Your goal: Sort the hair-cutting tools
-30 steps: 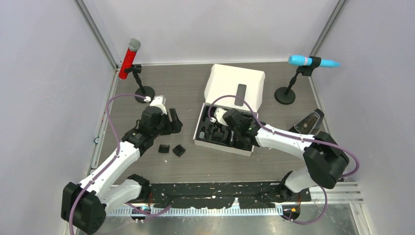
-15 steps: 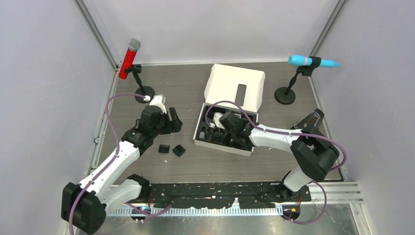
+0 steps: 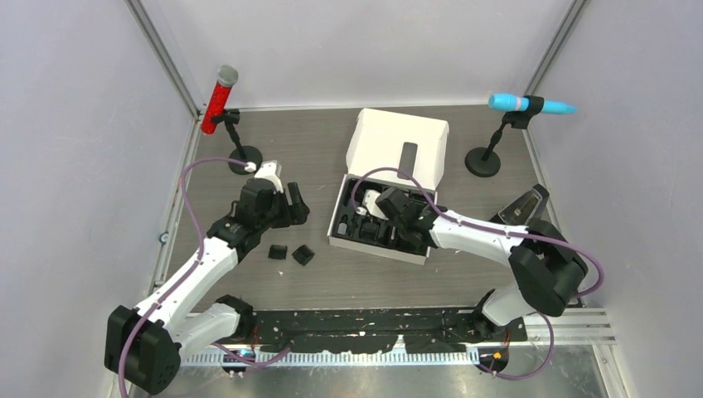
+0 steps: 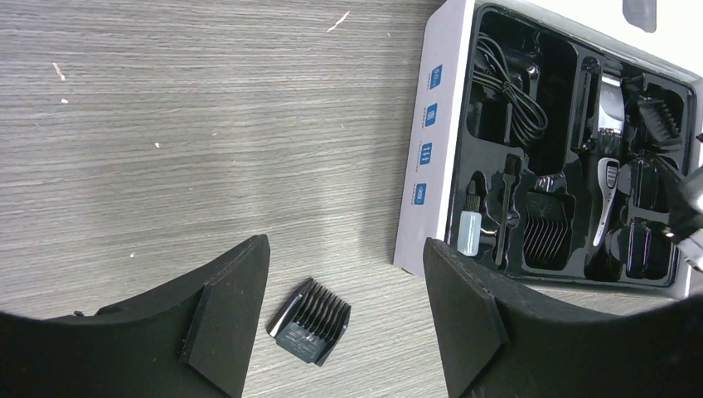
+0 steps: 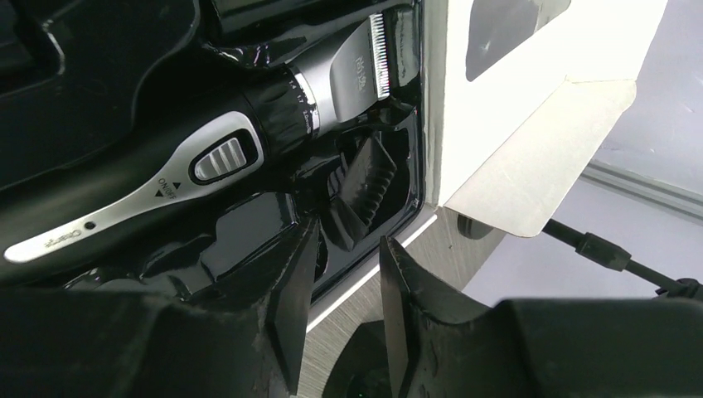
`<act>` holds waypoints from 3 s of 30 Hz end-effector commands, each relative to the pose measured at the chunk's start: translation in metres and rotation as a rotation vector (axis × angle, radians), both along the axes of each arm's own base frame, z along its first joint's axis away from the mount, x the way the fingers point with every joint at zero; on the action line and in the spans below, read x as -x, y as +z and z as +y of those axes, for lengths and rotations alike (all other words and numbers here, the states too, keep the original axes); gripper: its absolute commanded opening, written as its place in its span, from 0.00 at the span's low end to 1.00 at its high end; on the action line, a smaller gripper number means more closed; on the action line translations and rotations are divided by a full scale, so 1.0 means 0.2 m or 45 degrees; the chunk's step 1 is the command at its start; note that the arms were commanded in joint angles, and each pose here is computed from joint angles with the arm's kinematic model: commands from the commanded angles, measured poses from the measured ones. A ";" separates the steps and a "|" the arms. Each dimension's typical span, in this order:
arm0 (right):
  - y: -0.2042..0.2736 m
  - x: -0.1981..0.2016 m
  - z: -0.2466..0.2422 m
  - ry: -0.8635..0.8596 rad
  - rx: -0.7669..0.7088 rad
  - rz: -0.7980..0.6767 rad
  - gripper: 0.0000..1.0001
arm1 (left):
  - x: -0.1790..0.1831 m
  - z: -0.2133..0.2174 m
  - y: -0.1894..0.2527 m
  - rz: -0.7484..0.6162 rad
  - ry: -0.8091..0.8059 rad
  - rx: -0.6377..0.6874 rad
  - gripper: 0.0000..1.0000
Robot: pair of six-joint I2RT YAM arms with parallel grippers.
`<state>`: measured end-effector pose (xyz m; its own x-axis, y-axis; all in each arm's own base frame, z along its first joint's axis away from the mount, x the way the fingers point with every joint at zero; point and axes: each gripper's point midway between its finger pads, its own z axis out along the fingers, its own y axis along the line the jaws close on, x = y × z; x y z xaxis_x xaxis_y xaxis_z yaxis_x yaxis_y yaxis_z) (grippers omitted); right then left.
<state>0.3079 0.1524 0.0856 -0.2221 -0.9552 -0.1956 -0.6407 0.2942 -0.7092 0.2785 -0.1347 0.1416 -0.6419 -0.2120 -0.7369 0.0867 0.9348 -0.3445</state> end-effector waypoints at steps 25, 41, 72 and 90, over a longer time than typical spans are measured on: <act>0.26 -0.08 0.01 -0.741 -0.836 0.197 0.42 | -0.07 -0.09 -0.08 0.168 -0.099 -0.029 0.70; 0.09 -0.11 0.03 -0.879 -0.902 0.436 0.45 | -0.11 -0.26 -0.18 0.329 -0.243 0.033 0.64; -0.08 -0.09 -0.08 -1.016 -0.896 0.472 0.61 | -0.06 -0.37 -0.32 0.471 -0.309 0.090 0.61; -0.08 -0.07 -0.07 -1.030 -0.943 0.462 0.49 | -0.05 -0.38 -0.31 0.468 -0.311 0.110 0.60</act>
<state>0.3289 0.1426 0.0687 -0.8685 -0.2019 -0.4527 -0.2241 0.9746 -0.0048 0.2820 -0.1948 0.0628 -0.9098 -0.0646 -0.4099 0.1208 0.9039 -0.4104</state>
